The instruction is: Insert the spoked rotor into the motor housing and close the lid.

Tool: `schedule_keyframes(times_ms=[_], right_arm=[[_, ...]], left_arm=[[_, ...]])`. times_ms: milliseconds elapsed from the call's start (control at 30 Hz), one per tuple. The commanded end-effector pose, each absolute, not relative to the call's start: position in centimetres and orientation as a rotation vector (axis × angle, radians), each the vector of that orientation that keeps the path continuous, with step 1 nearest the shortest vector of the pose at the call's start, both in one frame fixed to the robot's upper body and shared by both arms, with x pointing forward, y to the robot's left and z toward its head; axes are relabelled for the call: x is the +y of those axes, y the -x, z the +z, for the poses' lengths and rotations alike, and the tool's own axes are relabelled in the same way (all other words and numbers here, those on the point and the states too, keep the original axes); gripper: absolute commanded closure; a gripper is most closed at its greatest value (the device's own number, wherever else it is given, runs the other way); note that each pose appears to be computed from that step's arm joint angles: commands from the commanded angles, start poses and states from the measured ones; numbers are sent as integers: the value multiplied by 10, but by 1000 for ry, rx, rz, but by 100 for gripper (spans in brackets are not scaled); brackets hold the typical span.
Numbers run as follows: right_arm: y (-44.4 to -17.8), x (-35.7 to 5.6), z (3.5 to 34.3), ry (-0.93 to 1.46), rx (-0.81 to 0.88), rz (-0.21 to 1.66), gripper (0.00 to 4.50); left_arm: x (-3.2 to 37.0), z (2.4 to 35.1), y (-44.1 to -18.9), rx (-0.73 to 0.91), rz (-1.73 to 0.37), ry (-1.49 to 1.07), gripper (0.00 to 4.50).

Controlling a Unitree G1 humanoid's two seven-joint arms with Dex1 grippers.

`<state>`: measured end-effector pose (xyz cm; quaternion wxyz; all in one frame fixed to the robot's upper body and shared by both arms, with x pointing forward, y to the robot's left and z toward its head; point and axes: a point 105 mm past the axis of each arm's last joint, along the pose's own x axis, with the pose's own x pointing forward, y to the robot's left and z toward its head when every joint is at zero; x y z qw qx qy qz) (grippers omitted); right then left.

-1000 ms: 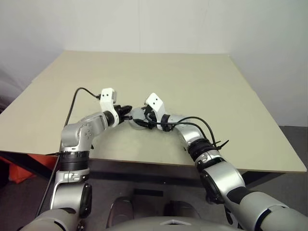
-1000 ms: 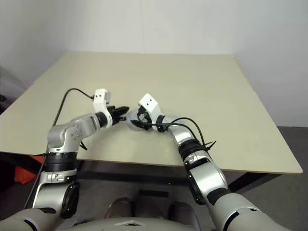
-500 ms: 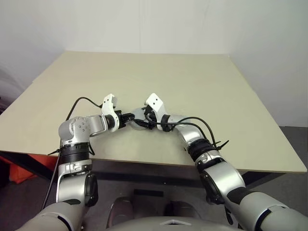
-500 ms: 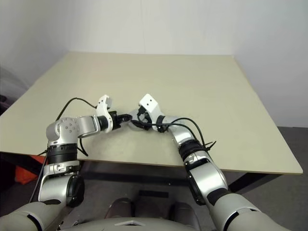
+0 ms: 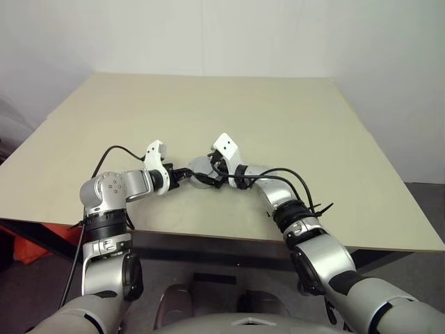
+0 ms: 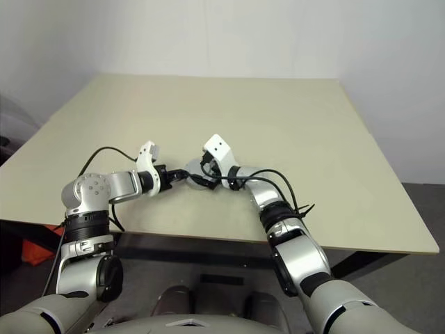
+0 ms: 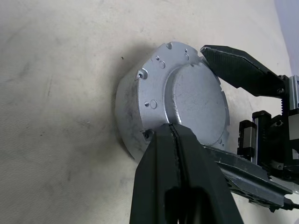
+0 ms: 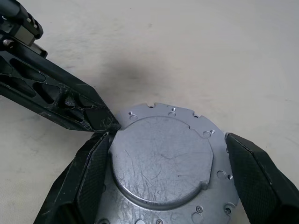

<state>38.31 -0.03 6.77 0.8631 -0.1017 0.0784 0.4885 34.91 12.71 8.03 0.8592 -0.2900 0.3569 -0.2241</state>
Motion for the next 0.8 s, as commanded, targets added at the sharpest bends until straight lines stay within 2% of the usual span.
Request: schedule_keyframes(times_ms=[33, 233, 500, 633, 800], right_arm=[[-385, 4, 89, 151, 81, 1033, 2], [-379, 8, 107, 55, 31, 1099, 2], [-371, 5, 121, -47, 17, 1160, 2], [-378, -5, 133, -130, 18, 1130, 2], [-401, -24, 140, -256, 73, 969, 2]], left_arm=[[119, 87, -343, 755, -535, 624, 450], [108, 96, -335, 755, -627, 641, 450], [113, 93, -338, 753, -588, 640, 450], [117, 91, -340, 751, -564, 633, 450], [120, 89, -340, 747, -549, 621, 450]])
